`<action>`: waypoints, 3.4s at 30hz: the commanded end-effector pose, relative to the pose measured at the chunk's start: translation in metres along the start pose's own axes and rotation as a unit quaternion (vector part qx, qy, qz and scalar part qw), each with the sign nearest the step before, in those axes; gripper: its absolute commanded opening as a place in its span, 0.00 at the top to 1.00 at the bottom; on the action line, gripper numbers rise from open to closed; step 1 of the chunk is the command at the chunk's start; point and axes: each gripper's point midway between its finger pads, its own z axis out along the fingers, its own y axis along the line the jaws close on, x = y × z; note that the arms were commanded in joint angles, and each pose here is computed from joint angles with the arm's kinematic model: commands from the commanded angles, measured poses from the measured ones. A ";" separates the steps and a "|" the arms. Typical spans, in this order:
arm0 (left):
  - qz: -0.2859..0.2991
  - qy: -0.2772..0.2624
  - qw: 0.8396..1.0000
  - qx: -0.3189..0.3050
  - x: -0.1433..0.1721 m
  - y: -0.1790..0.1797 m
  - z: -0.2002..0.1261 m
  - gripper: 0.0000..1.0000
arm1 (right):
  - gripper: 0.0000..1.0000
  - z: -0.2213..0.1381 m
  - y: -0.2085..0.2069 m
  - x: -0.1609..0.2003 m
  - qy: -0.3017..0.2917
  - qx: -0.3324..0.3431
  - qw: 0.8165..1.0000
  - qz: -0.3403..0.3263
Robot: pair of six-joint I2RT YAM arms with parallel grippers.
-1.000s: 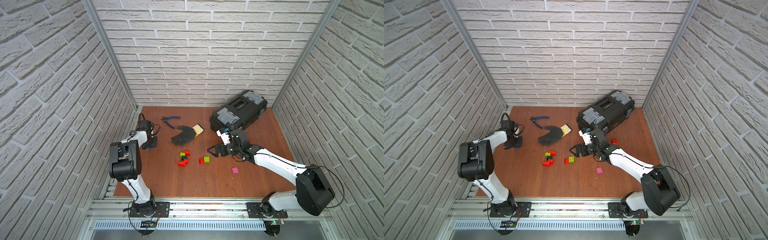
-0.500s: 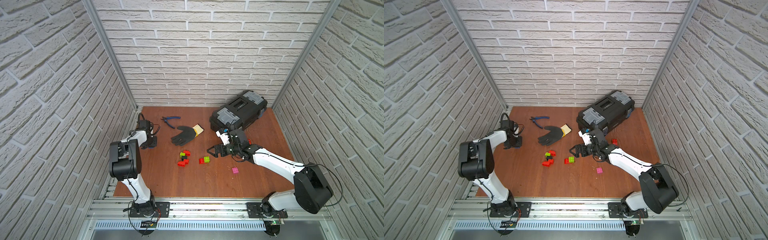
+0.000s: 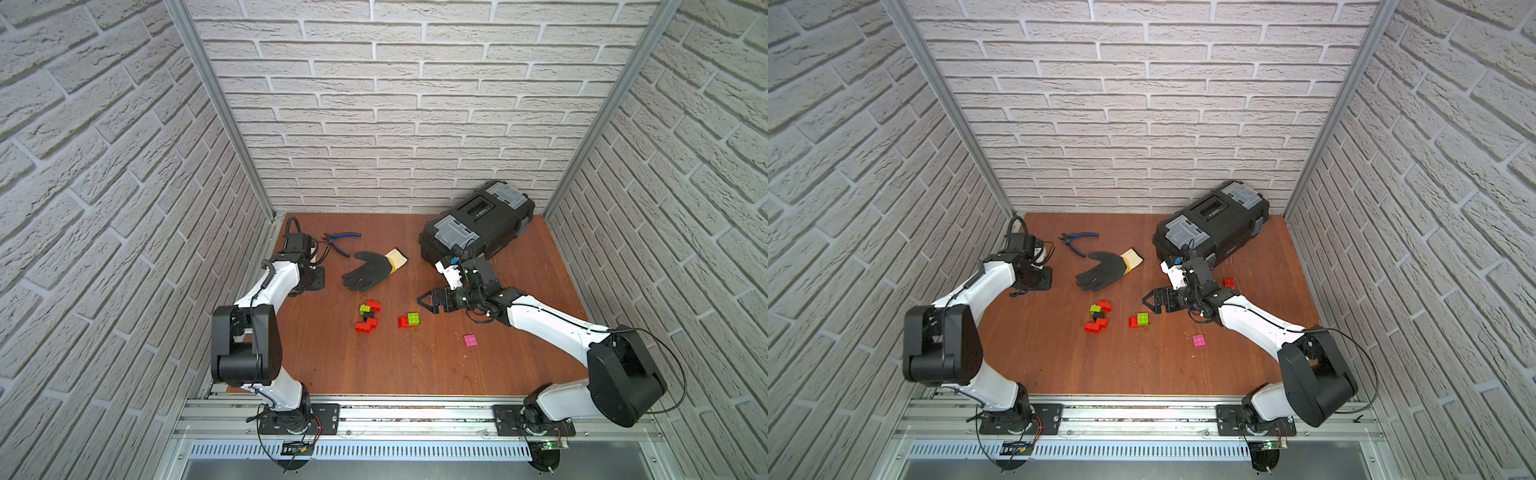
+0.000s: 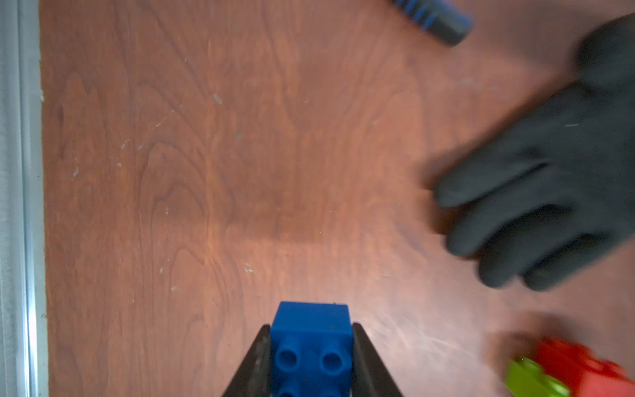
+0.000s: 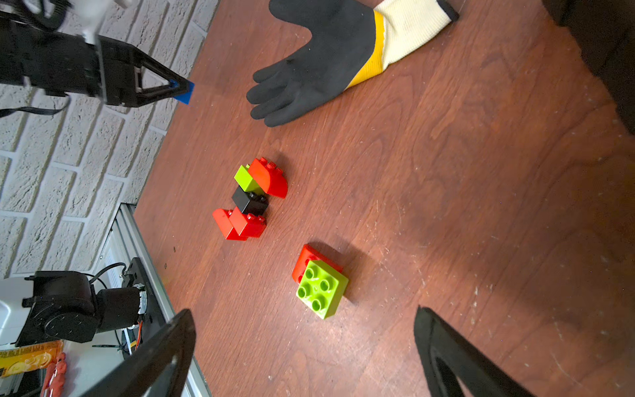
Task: Assemble the letter s with lego
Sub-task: Pick up the lego brick from the center of the board, then assemble the lego brick with the lego brick.
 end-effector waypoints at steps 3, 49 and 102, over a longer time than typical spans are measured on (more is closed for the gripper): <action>-0.028 -0.001 0.999 0.024 0.010 -0.034 -0.035 0.69 | 0.00 -0.002 -0.006 0.001 0.004 0.009 1.000 0.006; -0.002 0.024 1.000 0.018 0.085 -0.274 -0.046 0.66 | 0.00 -0.048 -0.058 0.068 0.023 0.071 0.994 0.085; 0.001 0.052 0.998 -0.030 0.129 -0.278 -0.013 0.70 | 0.00 -0.040 -0.068 0.084 0.034 0.065 0.991 0.115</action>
